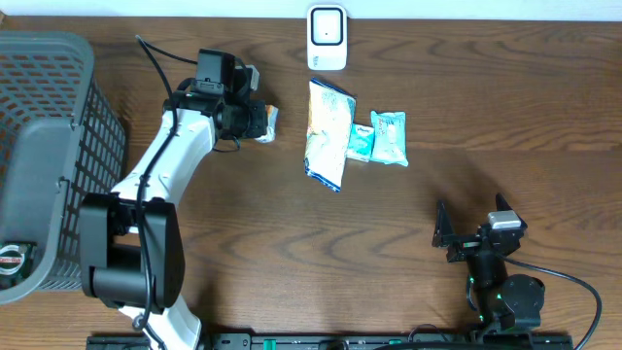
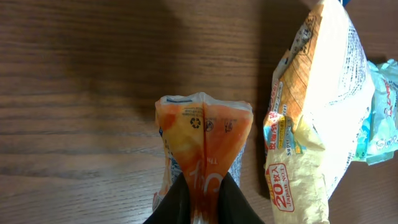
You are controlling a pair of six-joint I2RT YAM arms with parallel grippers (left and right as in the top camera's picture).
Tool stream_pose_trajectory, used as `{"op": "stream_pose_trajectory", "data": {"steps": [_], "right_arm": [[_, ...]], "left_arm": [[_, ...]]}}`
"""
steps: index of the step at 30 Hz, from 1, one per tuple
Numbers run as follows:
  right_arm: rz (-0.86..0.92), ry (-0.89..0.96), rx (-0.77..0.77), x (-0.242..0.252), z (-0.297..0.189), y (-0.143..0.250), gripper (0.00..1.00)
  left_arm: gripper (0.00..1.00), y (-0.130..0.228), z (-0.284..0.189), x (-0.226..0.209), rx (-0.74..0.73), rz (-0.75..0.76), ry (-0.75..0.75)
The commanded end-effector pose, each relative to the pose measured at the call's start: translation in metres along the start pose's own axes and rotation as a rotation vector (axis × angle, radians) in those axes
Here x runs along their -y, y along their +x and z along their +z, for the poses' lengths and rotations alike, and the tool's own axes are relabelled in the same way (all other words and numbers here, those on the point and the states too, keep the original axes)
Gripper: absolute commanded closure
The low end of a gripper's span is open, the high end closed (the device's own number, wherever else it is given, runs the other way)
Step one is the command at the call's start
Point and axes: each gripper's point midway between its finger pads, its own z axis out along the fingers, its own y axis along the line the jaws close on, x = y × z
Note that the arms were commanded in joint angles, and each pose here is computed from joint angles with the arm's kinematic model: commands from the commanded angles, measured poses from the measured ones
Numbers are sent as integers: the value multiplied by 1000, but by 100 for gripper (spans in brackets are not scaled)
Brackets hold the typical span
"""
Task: Scan the item barcode
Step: 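Carry the orange pack left of the white bag and lower it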
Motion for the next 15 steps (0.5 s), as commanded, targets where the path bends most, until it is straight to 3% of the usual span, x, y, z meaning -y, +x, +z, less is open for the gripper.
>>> {"op": "stream_pose_trajectory", "data": {"steps": [1,13,15], "right_arm": [[6,-14,-1,-3,0,1,1],[6,-14,-1,-3,0,1,1],[6,-14,-1,-3,0,1,1]], "left_arm": [[92,3,9,6,-17,16,-6],[91,0,11,7,-1,36,-40],[83,0,11,7,-1,36,-40]]}}
